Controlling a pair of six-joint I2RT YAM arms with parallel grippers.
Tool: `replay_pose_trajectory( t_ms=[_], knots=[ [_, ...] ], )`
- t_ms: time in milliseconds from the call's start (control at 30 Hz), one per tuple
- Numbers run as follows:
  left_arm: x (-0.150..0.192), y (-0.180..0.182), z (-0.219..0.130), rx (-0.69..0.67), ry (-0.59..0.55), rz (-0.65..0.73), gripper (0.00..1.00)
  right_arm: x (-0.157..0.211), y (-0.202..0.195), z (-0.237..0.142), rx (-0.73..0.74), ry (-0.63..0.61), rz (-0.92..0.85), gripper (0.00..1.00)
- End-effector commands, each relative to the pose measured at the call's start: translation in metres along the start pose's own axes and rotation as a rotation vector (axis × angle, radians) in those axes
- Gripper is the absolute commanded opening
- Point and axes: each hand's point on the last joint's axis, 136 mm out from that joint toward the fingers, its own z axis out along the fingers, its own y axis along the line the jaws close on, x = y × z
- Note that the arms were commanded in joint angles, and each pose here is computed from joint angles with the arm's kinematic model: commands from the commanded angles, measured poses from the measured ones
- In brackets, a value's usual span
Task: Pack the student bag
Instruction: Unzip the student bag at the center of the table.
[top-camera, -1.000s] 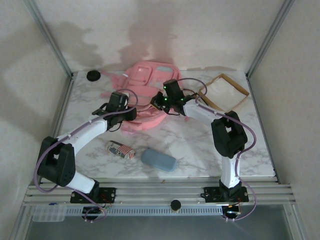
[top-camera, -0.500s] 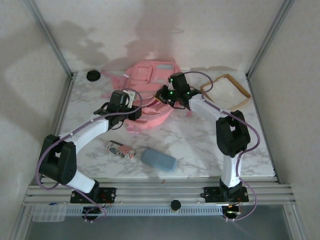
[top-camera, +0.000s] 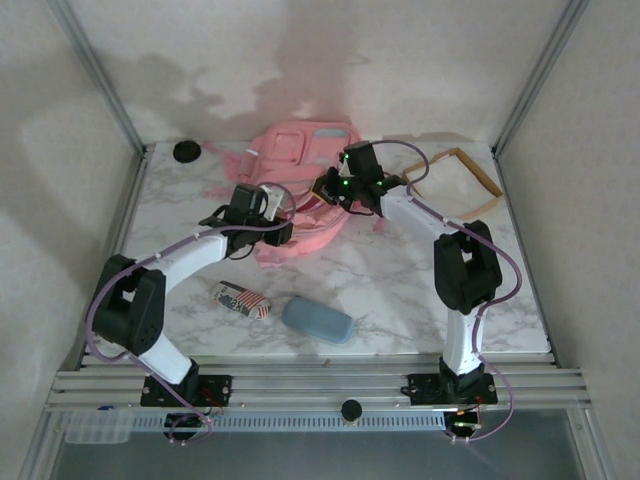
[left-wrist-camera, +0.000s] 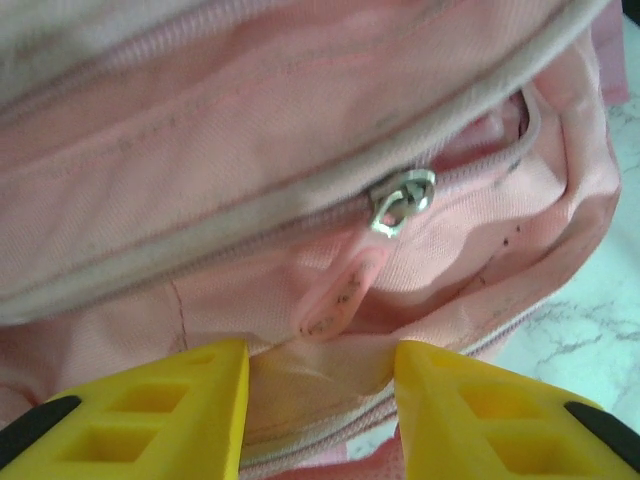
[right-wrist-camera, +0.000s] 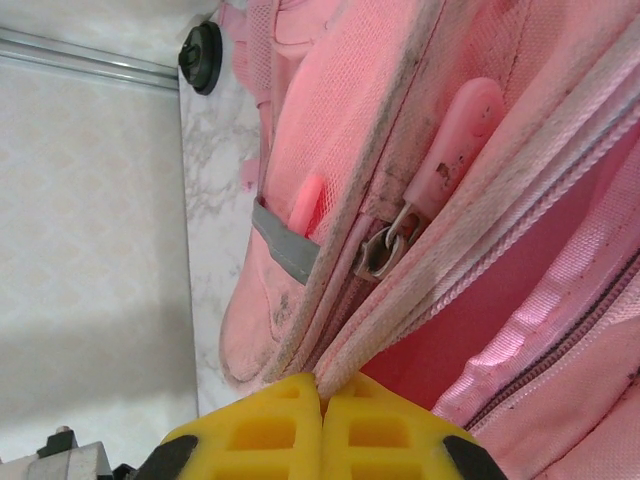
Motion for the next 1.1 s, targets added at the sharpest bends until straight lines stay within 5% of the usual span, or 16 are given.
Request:
replay_pose_trajectory(
  t_ms=[0,167,700,1067],
  knots=[
    [-0.023,0.001,0.004,-0.024,-0.043,0.005,0.42,-0.042,0.039,-0.028,-0.096,-0.144,-0.075,0.00],
    [-0.033,-0.011,0.011,0.033,-0.045,0.014,0.38,-0.040,0.034,-0.025,-0.095,-0.139,-0.067,0.00],
    [-0.037,-0.010,-0.007,-0.004,-0.058,0.021,0.00,-0.040,0.023,-0.025,-0.066,-0.136,-0.075,0.00],
    [-0.001,0.025,-0.029,-0.162,0.021,-0.122,0.00,-0.053,0.000,-0.045,-0.020,-0.161,-0.074,0.00]
  ],
)
